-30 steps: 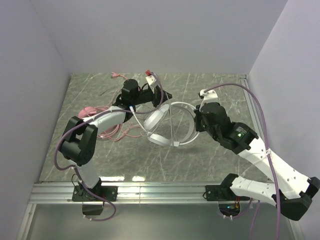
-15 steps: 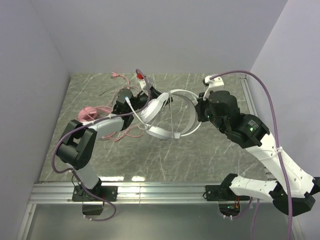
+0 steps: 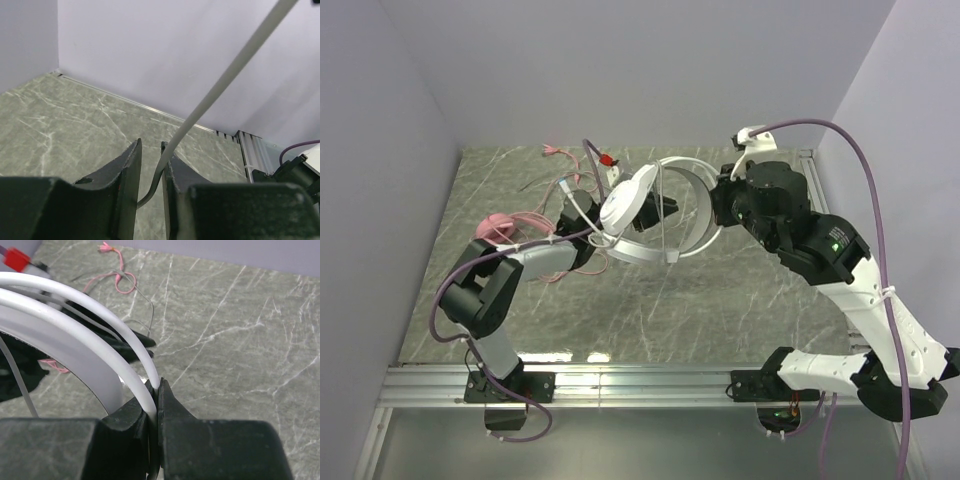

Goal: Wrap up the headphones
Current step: Wrap the headphone cable with the left arm

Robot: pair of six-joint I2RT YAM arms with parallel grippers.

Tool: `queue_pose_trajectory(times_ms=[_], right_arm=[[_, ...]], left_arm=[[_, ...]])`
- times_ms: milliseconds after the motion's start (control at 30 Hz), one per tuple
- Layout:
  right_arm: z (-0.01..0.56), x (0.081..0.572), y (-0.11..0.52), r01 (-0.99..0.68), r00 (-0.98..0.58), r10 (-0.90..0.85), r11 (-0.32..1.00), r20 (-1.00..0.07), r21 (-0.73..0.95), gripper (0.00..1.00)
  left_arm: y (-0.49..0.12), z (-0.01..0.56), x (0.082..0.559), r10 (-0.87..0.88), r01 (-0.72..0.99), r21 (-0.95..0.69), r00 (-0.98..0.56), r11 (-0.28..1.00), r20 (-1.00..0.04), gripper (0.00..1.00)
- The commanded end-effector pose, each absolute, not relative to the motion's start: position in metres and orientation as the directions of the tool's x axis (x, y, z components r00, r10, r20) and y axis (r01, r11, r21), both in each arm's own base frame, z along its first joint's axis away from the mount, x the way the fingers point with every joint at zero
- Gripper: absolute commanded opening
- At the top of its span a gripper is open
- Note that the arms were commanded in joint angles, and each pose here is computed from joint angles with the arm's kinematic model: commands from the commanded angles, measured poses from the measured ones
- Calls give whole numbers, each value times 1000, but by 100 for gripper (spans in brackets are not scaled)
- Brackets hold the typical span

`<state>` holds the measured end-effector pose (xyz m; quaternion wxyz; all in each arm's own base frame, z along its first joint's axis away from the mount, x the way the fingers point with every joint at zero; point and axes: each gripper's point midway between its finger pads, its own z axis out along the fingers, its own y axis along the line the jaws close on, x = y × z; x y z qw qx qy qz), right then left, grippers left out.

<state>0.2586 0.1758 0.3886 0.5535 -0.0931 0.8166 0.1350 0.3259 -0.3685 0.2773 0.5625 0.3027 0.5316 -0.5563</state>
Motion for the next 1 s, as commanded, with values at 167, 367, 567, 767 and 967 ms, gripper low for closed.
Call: queue_pose_trajectory(times_ms=[167, 367, 567, 767, 967], right_arm=[[469, 260, 188, -325, -240, 246, 891, -939, 317, 0], [491, 258, 185, -332, -209, 273, 883, -939, 331, 0], [511, 254, 181, -342, -181, 299, 874, -937, 345, 0], [517, 258, 176, -317, -163, 303, 885, -939, 341, 0], [532, 261, 171, -293, -126, 333, 888, -935, 355, 0]], left_arm=[[-386, 287, 318, -358, 964, -216, -149, 153, -922, 27], [-389, 279, 315, -359, 964, -229, -168, 135, -918, 28], [-390, 270, 310, -349, 965, -234, -181, 117, -920, 27], [-394, 258, 298, -334, 964, -247, -200, 103, -921, 25], [-401, 243, 287, -338, 961, -266, -227, 73, -913, 25]])
